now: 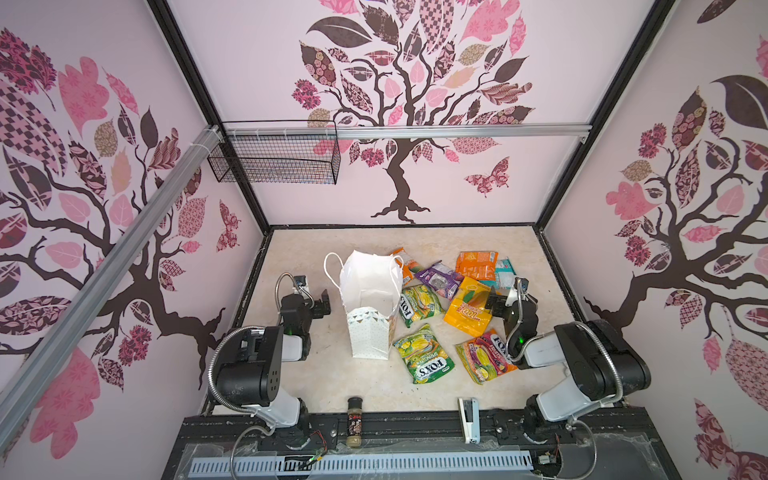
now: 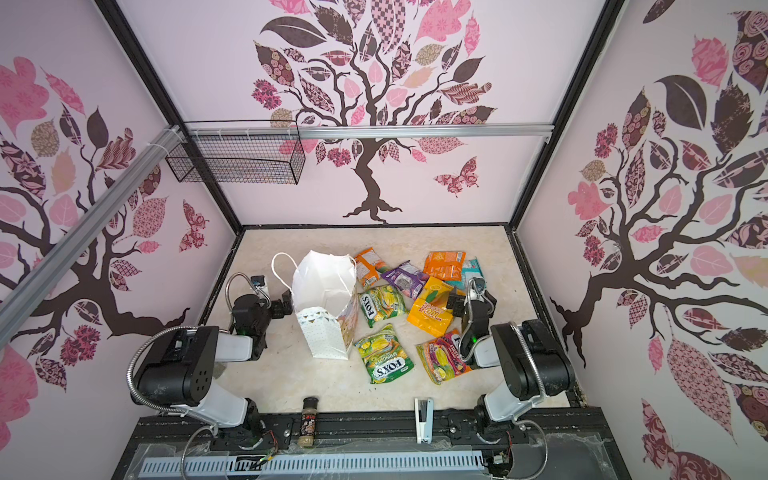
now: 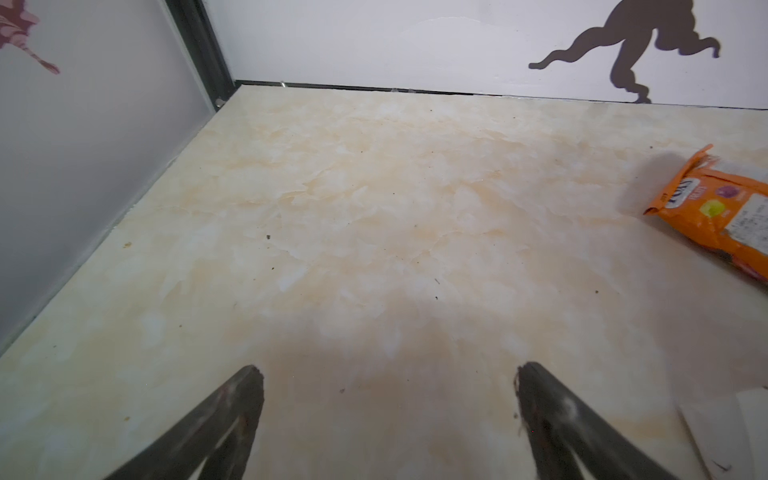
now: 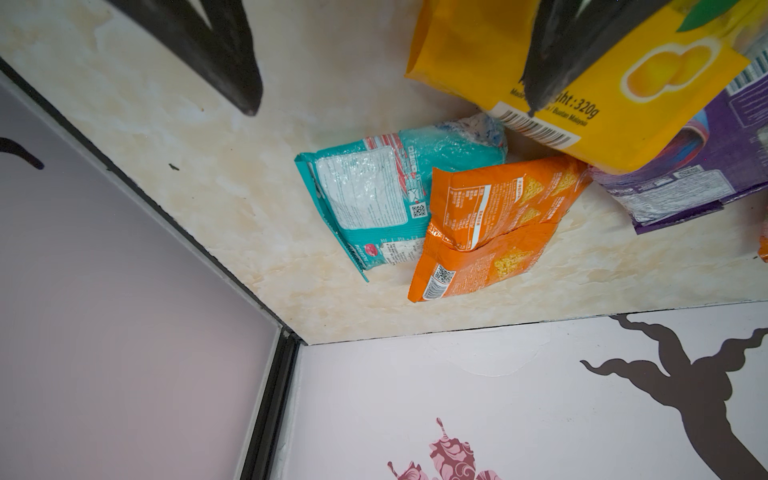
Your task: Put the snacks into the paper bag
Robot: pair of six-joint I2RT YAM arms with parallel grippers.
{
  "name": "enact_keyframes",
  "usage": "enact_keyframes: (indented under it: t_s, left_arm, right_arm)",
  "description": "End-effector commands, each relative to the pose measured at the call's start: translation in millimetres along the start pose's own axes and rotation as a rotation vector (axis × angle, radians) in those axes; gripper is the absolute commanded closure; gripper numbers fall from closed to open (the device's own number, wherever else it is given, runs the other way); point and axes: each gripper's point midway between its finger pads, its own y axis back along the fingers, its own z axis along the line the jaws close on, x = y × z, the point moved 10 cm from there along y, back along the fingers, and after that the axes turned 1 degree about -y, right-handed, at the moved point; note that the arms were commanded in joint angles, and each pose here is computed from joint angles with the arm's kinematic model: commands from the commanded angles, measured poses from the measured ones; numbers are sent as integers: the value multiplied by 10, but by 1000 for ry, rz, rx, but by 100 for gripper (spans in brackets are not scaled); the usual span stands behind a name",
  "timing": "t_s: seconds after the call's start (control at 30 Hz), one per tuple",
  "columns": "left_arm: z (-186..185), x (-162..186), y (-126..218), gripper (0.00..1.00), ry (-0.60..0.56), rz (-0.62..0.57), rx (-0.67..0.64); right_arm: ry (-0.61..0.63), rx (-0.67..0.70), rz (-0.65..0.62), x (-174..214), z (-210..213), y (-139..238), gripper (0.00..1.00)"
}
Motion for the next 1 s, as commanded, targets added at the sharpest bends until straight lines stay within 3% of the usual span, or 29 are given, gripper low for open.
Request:
enact_keyframes:
  t_s: [0.0,0.2,0.3,0.4,0.47,0.53,0.63,0.73,0.8,0.9,0.97]
  left_arm:
    - [5,-312,9,2,4,-34,-113]
    - [56,-627,306,2,93,-47,-159]
    - [106,-896,592,2,181,-3,-204]
    - [176,-1138,910,2,311,-18,-255]
    - [166,-1300,1097,2,353,-31,-217]
    - [164,-1509,1271,2,366,-58,-188]
    - [172,-1803,1516,2,391,-41,-138]
    - [126,-1866,1723,2,403,26,40]
    - [105,-1816,1819,2,390,27,116]
    - [152,-1899,1989,2,443,17,102]
    - [61,-2011,2101,2,438,-1,237]
  right_arm:
    - [-27,3,-44,-112,7,-35,1]
    - [-15,26,-59,-254,10,-16,0]
    - [-21,-11,15,-625,95,-56,1]
    - [-133,-172,136,-1129,250,65,2]
    - [-271,-238,209,-1329,314,257,4]
    - [-331,-324,199,-1470,437,513,6]
    - [-321,-452,153,-1656,735,921,7]
    - [-273,-629,191,-1785,955,1215,8]
    - [-243,-659,235,-1855,967,1311,8]
    - [-205,-666,261,-1917,903,1419,9]
    - [-210,-718,253,-1926,875,1503,10]
